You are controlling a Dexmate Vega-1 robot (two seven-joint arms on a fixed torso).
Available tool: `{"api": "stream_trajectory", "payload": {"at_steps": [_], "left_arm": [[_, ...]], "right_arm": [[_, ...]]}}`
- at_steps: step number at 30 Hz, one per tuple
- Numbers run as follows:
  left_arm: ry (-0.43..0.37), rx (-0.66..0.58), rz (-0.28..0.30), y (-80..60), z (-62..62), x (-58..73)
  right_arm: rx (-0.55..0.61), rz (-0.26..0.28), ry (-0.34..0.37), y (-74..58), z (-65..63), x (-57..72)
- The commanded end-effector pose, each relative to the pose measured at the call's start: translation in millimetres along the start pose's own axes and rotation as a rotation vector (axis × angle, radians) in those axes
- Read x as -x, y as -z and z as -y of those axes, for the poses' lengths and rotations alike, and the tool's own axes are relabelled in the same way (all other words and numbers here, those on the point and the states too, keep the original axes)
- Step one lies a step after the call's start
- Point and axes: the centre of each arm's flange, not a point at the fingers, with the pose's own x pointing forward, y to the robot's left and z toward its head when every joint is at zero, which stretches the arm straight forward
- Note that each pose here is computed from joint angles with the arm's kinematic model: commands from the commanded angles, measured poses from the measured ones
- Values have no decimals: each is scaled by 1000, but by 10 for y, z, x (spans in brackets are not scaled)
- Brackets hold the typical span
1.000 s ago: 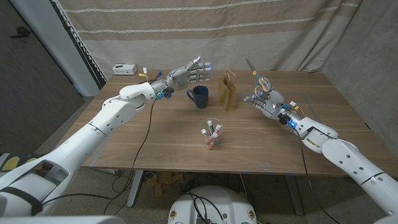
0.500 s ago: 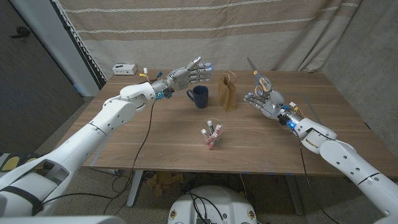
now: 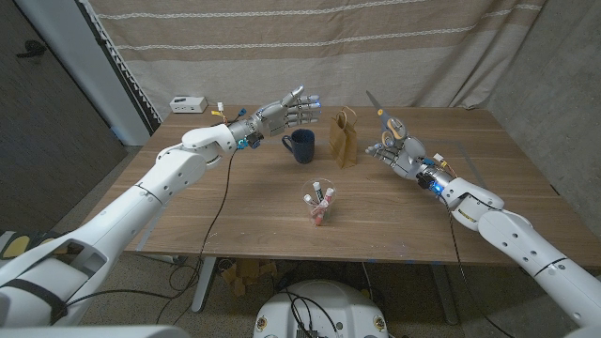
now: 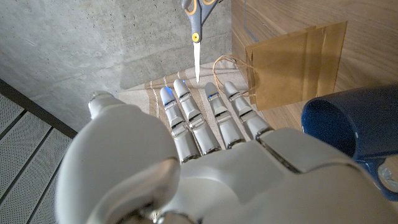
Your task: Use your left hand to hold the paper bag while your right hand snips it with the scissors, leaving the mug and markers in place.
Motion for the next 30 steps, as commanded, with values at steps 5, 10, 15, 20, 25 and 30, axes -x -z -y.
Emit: {"api": "stream_trajectory", "payload": {"at_steps": [5,10,15,20,25,30], "left_arm": [[2,-1,-2,4,5,-1],[2,-1,-2,2,11,1],[2,-2,0,-2,15,3],[3,-3,1,-2,18,4],[4,-5,1,-2,26,6],[4,-6,0,-5,30,6]], "right_arm": [[2,-3,-16,19,-9,4],[18,-3,-23,18,-15,11],[48,-6,-37,-2,-30,13],[65,-7,-54,-11,-41,20],[85,-6,-69,-27,-50,34],[101,1,-82,-39,-58,41]]}}
